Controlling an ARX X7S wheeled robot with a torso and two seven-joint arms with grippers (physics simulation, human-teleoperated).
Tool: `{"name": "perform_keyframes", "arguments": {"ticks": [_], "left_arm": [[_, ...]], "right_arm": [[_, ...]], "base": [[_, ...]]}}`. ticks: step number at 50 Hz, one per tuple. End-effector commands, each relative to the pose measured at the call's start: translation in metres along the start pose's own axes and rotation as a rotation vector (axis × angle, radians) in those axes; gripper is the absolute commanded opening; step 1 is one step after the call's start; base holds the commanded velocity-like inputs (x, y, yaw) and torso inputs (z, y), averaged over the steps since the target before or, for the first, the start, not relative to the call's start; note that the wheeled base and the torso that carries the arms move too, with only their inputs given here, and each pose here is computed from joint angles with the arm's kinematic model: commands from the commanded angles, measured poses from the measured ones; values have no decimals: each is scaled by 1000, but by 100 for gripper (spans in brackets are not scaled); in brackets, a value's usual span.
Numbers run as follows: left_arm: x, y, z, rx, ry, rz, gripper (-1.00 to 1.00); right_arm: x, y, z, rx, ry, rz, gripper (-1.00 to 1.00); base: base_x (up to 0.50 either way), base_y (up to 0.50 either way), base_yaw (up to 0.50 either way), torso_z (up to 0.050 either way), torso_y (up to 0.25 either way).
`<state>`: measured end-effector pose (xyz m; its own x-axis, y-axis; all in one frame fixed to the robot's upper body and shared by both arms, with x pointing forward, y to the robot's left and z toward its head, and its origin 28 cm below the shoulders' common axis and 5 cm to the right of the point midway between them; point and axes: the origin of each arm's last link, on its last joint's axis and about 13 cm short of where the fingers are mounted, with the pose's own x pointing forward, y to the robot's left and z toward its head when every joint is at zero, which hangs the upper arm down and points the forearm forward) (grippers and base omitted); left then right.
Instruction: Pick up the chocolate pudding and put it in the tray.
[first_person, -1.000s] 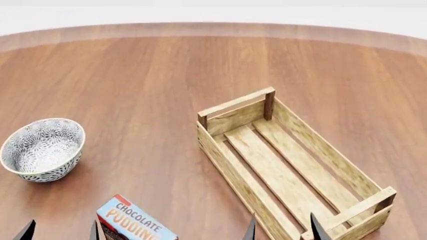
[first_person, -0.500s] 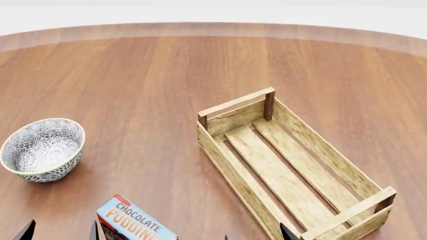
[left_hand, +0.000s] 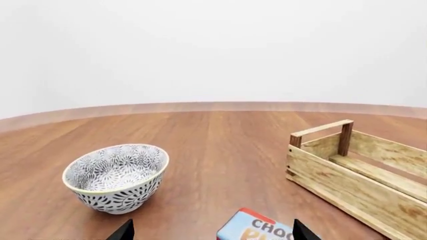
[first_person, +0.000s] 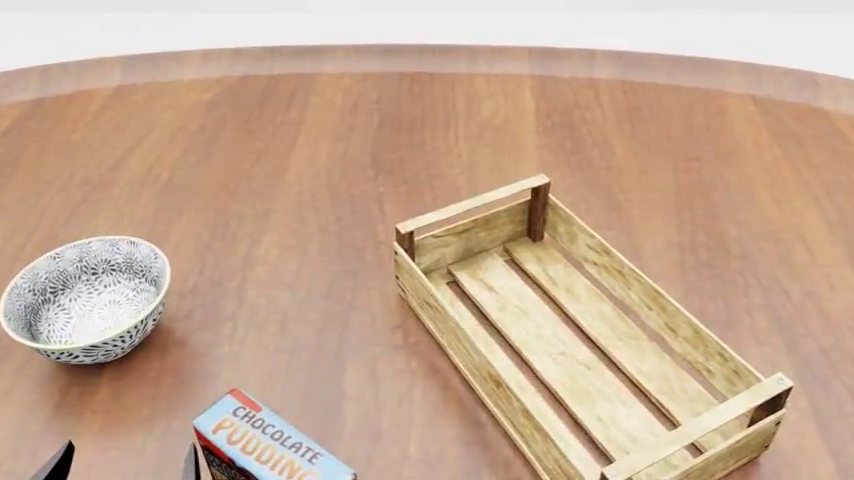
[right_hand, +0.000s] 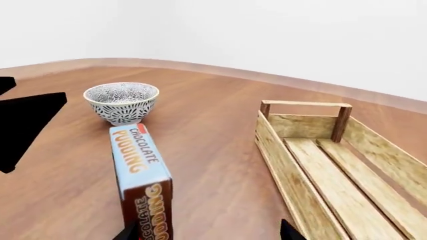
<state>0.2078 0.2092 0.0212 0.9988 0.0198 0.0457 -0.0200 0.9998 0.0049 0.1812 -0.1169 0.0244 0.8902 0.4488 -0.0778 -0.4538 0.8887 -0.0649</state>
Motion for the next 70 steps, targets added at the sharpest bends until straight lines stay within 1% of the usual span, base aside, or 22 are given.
{"name": "perform_keyframes", "arguments": {"ticks": [1, 8, 14, 23, 32, 46, 47, 60, 70], "left_arm": [[0, 0, -1, -2, 5, 1, 100], [0, 0, -1, -2, 6, 1, 100], [0, 1, 0, -4, 5, 1, 100], [0, 1, 0, -3, 5, 2, 100], [0, 0, -1, -1, 4, 1, 100], [0, 0, 0, -2, 2, 0, 100], [-1, -1, -1, -1, 10, -8, 100], [-1, -1, -1, 1, 11, -11, 100], [0, -1, -1, 2, 10, -12, 100]], "right_arm": [[3, 7, -8, 1, 27, 82, 100], [14, 10, -10, -5, 55, 121, 100], [22, 8, -11, 0, 70, 130, 100], [35, 4, -17, -16, 110, 116, 100], [41, 2, -17, -10, 125, 123, 100], [53, 6, -20, -10, 138, 143, 100], [58, 12, -14, -22, 140, 174, 100], [61, 13, -13, -23, 141, 176, 100], [69, 11, -16, -14, 153, 172, 100]], "base": [[0, 0, 0, 0, 0], [0, 0, 0, 0, 0], [0, 0, 0, 0, 0], [0, 0, 0, 0, 0], [0, 0, 0, 0, 0], [0, 0, 0, 0, 0], [0, 0, 0, 0, 0], [0, 0, 0, 0, 0], [0, 0, 0, 0, 0]]}}
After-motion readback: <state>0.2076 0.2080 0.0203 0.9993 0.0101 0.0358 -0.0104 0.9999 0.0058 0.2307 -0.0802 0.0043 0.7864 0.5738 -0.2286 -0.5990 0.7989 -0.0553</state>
